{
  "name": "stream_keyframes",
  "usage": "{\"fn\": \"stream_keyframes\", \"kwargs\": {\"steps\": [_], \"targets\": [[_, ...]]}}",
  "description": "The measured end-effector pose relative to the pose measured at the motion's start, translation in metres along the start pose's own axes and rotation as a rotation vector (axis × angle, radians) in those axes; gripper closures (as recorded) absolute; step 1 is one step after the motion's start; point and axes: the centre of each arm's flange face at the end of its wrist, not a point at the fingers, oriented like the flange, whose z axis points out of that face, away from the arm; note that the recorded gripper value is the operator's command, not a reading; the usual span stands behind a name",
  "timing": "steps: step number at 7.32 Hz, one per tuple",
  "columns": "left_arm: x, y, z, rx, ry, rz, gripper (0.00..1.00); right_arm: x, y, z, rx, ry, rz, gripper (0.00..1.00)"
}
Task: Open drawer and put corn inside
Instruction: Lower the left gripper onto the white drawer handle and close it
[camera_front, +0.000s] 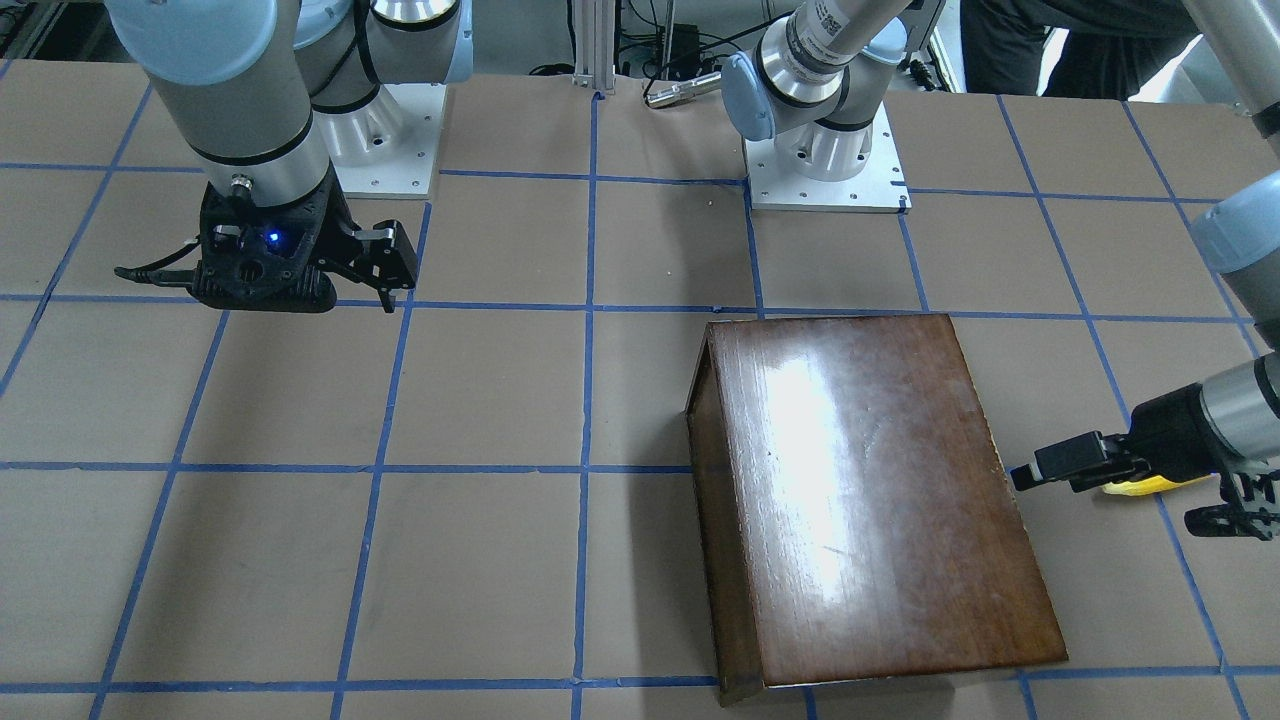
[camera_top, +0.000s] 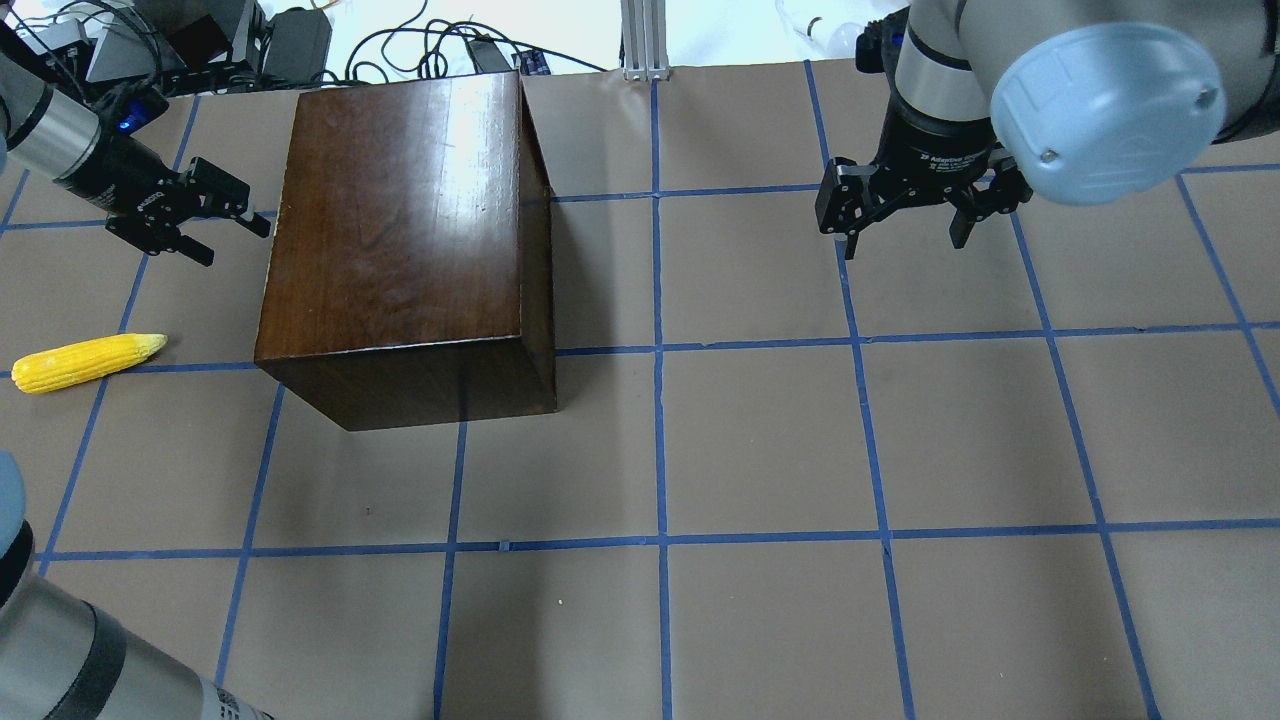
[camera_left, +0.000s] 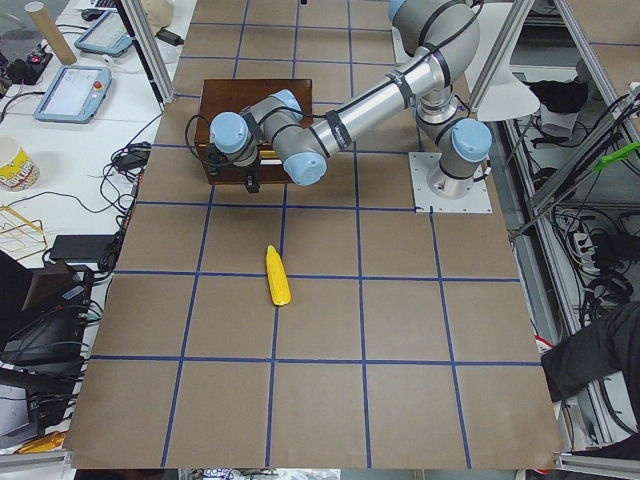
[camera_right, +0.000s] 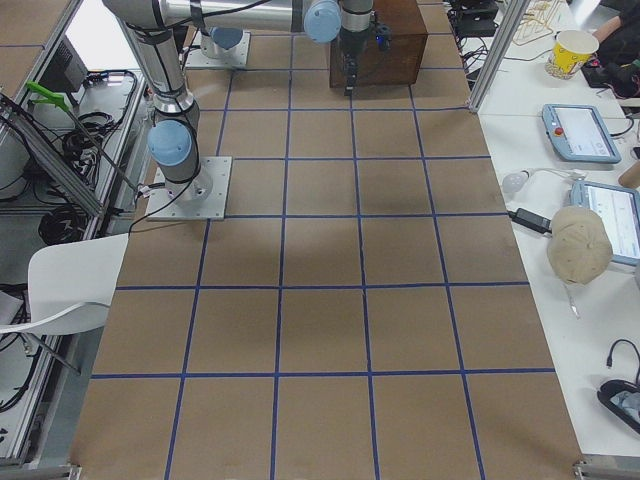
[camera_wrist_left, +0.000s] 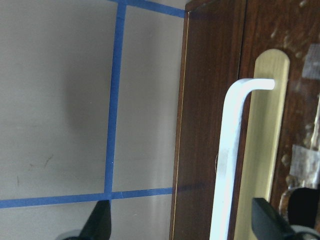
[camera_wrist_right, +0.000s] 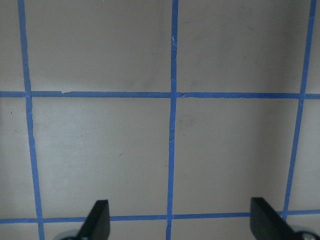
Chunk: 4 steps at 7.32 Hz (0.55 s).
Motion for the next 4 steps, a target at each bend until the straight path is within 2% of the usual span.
{"fn": "stream_keyframes", "kwargs": {"steps": [4], "targets": [[0.0012,0.0016,0.0069,-0.012,0.005,0.047,0.01,0.0000,0.0001,-0.0001,0.000,0.000,0.000,0.00]]}}
